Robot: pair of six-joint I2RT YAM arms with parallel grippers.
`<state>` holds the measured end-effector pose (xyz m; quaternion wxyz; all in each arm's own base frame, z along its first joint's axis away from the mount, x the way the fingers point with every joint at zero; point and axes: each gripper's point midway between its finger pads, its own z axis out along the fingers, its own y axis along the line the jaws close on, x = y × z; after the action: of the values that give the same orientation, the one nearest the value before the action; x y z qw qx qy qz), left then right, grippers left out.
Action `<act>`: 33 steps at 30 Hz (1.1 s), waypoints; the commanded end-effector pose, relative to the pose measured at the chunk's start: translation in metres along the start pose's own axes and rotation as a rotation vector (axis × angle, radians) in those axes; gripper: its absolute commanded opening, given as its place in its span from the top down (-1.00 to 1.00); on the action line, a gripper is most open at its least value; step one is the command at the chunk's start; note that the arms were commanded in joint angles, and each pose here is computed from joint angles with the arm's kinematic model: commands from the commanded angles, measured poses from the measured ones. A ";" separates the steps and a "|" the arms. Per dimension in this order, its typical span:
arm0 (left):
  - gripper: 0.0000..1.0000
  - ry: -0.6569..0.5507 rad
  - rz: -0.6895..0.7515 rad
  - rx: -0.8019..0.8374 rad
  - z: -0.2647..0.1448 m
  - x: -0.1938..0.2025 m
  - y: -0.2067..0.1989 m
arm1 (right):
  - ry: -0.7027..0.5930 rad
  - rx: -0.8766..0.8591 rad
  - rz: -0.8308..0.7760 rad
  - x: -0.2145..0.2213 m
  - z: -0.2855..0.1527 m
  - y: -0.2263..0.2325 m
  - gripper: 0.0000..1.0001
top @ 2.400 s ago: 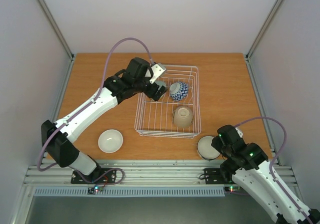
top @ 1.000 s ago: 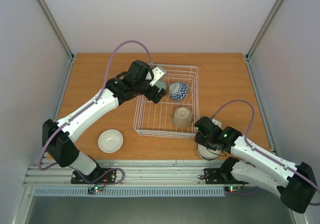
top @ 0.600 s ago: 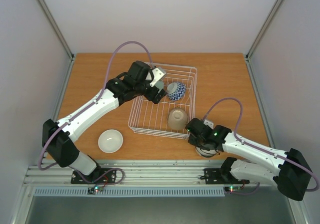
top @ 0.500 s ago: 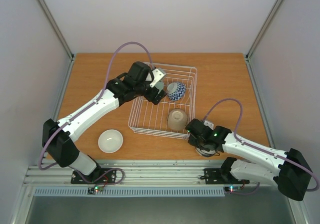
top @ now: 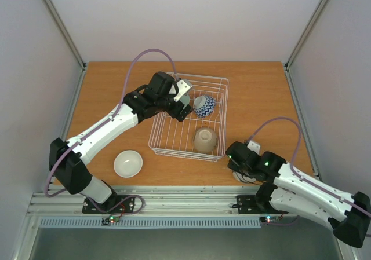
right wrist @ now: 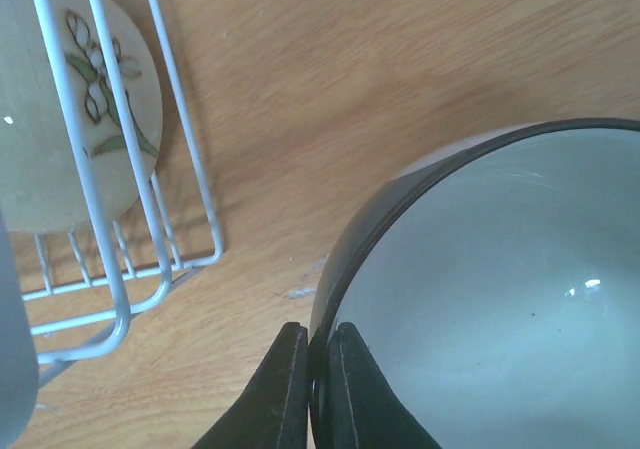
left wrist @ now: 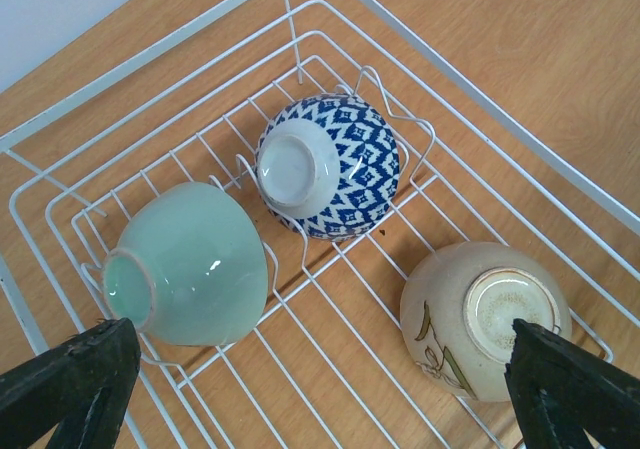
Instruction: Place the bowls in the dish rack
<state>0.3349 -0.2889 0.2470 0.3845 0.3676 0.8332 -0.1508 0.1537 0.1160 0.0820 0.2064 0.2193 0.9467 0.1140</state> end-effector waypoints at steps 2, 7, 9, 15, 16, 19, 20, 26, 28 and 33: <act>-0.99 -0.080 0.005 -0.008 -0.010 -0.018 0.002 | -0.221 -0.006 -0.063 -0.048 -0.056 -0.012 0.98; -0.99 -0.084 0.001 0.009 -0.010 -0.018 -0.001 | -0.453 -0.270 -0.140 -0.095 -0.137 0.025 0.98; -0.99 -0.090 -0.003 0.028 -0.012 -0.020 -0.005 | -0.521 -0.395 -0.179 -0.106 -0.164 0.046 0.98; -0.99 -0.102 -0.012 0.116 -0.019 -0.021 -0.020 | -0.609 -0.644 -0.327 -0.115 -0.211 0.112 0.97; -0.99 -0.106 -0.011 0.124 -0.020 -0.021 -0.021 | -0.611 -0.685 -0.355 -0.113 -0.216 0.123 0.98; -0.99 -0.116 -0.006 0.117 -0.023 -0.022 -0.021 | -0.604 -0.824 -0.428 -0.106 -0.230 0.153 0.98; -0.99 -0.121 -0.005 0.110 -0.025 -0.022 -0.020 | -0.596 -0.856 -0.436 -0.106 -0.233 0.161 0.98; -0.99 -0.146 0.009 0.106 -0.036 -0.023 -0.020 | -0.414 -0.891 -0.407 -0.122 -0.203 0.191 0.97; -0.99 -0.157 0.012 0.108 -0.040 -0.024 -0.021 | -0.361 -0.962 -0.373 -0.133 -0.195 0.197 0.98; -0.99 -0.191 0.017 0.107 -0.050 -0.028 -0.021 | -0.308 -1.210 -0.291 -0.175 -0.201 0.202 0.98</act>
<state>0.3064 -0.2902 0.2795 0.4094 0.3803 0.8019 -0.2115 0.2834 0.1790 0.3126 0.4238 0.0162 0.8021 0.4204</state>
